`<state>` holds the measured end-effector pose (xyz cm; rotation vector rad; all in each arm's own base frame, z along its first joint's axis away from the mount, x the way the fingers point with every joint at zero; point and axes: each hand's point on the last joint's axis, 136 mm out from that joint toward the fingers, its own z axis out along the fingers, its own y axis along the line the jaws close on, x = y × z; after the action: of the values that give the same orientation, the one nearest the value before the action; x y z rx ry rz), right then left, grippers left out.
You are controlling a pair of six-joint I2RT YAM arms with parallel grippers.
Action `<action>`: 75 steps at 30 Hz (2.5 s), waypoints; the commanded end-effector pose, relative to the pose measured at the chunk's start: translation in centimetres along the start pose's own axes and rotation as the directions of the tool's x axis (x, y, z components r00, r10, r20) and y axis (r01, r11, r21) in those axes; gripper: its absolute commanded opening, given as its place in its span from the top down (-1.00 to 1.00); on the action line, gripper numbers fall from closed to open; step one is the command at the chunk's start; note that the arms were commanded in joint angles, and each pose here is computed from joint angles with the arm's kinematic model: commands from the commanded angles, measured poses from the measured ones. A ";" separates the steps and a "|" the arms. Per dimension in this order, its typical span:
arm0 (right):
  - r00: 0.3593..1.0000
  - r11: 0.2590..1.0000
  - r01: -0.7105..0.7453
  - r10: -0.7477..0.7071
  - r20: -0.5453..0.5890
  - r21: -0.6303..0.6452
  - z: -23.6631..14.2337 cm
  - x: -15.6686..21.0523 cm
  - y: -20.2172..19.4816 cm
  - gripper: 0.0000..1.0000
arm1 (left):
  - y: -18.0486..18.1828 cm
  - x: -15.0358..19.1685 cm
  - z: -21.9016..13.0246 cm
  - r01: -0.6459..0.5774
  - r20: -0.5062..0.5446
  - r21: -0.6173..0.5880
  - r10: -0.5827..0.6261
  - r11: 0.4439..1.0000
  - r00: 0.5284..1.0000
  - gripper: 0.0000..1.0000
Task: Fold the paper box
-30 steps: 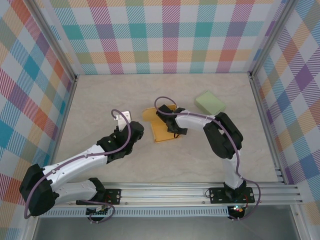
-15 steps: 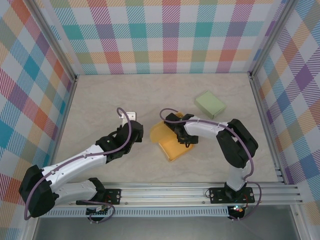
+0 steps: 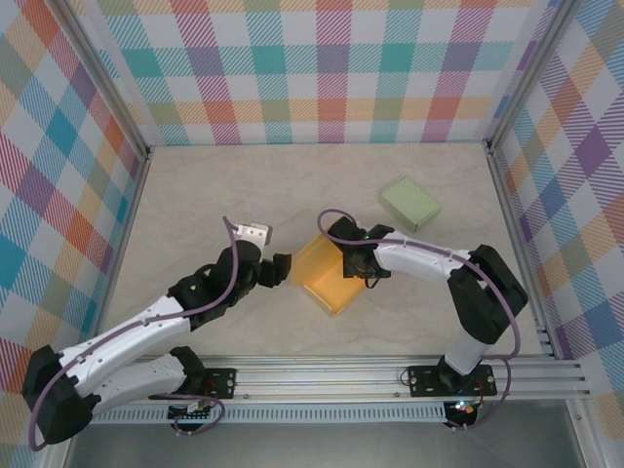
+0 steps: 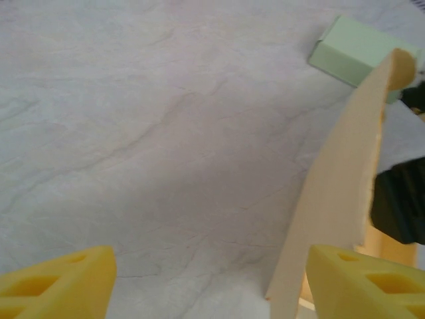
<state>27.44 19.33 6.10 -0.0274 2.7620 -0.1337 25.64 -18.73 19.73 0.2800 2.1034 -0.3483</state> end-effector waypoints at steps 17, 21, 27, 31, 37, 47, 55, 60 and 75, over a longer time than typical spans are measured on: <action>0.943 0.974 -0.072 0.137 0.305 -0.214 -8.6 -0.5 -4.8 -0.99 | -4.9 3.8 -0.4 -0.246 -0.027 0.224 0.258 0.943 0.966 -0.98; 0.917 0.969 -0.136 0.203 0.343 -0.208 -9.5 0.0 -7.3 -1.00 | -4.6 3.7 1.6 -0.310 -0.051 0.148 0.320 0.939 0.946 -0.89; 0.902 0.928 -0.092 0.232 0.365 -0.361 -10.4 -0.2 -6.4 -0.99 | -4.9 3.6 3.6 -0.379 -0.071 0.109 0.388 0.919 0.919 -0.68; 0.900 0.847 -0.114 0.309 0.307 -0.519 -10.8 -1.0 -5.6 -0.99 | -4.5 3.4 4.6 -0.436 -0.082 0.062 0.440 0.898 0.894 -0.46; 0.925 0.756 -0.094 0.307 0.224 -0.648 -10.6 -1.5 -4.2 -0.80 | -4.4 3.5 6.0 -0.538 -0.098 0.047 0.540 0.842 0.836 -0.13; 0.917 0.754 -0.127 0.336 0.213 -0.645 -10.4 -2.5 -4.6 -0.99 | -5.4 2.3 9.2 -0.711 -0.072 0.086 0.716 0.698 0.695 0.28; 0.889 0.787 -0.213 0.403 0.219 -0.580 -10.1 -2.7 -7.0 -0.99 | -6.2 1.2 11.7 -0.768 -0.013 0.206 0.787 0.606 0.617 0.65; 0.887 0.816 -0.088 0.325 0.327 -0.571 -9.5 -3.5 -6.6 -0.99 | -6.2 0.2 12.8 -0.770 0.051 0.289 0.794 0.569 0.606 0.63; 0.863 0.828 0.163 0.143 0.485 -0.536 -7.2 -6.8 -3.6 -0.89 | -6.4 -3.1 12.7 -0.742 0.125 0.404 0.772 0.535 0.624 -0.69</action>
<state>29.36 15.22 13.19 -0.0998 2.2876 0.5805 35.76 -29.29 15.63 1.4588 1.7135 -0.1940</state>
